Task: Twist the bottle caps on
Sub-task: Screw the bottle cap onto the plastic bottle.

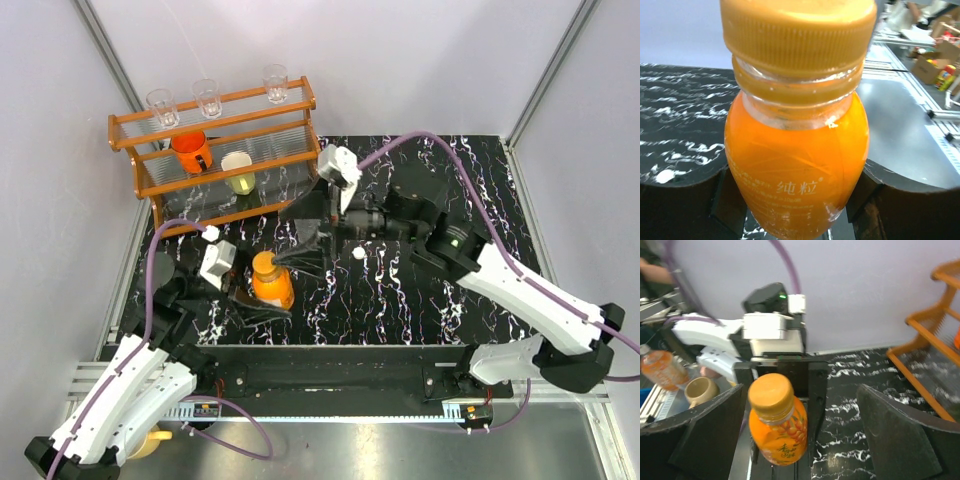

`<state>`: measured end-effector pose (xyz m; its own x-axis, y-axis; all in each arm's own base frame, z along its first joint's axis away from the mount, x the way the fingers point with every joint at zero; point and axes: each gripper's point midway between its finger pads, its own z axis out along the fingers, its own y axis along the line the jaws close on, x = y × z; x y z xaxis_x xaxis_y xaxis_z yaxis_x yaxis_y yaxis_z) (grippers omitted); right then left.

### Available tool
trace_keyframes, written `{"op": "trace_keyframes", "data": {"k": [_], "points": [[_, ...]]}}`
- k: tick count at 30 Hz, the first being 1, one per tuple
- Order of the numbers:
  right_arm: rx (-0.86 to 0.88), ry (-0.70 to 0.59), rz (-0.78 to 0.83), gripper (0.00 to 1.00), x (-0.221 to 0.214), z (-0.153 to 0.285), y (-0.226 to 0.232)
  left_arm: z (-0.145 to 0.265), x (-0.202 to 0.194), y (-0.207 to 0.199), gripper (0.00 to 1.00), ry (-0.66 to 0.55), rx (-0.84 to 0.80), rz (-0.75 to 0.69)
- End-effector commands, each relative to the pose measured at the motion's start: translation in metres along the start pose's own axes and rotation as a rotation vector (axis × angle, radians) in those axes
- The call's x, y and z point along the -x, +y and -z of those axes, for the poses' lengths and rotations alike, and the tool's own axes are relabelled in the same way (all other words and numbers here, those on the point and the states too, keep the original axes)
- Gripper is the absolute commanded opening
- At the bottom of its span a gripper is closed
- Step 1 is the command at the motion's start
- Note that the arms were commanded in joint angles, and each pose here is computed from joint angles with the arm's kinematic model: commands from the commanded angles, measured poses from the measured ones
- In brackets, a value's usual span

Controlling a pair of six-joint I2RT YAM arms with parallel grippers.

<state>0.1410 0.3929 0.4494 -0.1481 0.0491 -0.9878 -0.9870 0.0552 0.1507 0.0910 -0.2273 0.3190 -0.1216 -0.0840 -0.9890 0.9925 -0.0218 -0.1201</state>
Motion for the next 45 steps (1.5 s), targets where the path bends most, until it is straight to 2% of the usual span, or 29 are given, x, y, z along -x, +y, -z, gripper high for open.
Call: {"op": "trace_keyframes", "data": {"k": [1,4,7,16,19,21,29,45], "points": [[0.295,-0.064,0.174,1.00,0.030,0.034,0.065,0.007,0.010,-0.047,0.17,0.008,-0.253,-0.060],[0.506,-0.065,0.187,1.00,0.026,0.041,0.096,0.011,0.008,-0.060,0.17,0.037,-0.317,-0.067],[0.599,-0.071,0.173,1.00,0.026,0.035,0.103,0.015,0.007,-0.069,0.16,0.063,-0.366,-0.063],[0.784,-0.108,0.137,1.00,0.026,0.016,0.108,0.023,0.004,-0.086,0.14,0.129,-0.494,-0.067],[0.827,-0.096,0.099,0.95,0.021,0.013,0.108,0.024,0.005,-0.088,0.13,0.135,-0.519,-0.075],[0.850,-0.067,0.047,0.93,0.014,0.010,0.107,0.023,0.006,-0.089,0.12,0.136,-0.524,-0.076],[0.895,-0.049,0.017,0.84,0.007,0.008,0.107,0.020,0.007,-0.084,0.12,0.124,-0.500,-0.084],[0.873,-0.011,-0.065,0.76,-0.009,-0.008,0.096,0.016,0.011,-0.078,0.12,0.096,-0.455,-0.107]]}}
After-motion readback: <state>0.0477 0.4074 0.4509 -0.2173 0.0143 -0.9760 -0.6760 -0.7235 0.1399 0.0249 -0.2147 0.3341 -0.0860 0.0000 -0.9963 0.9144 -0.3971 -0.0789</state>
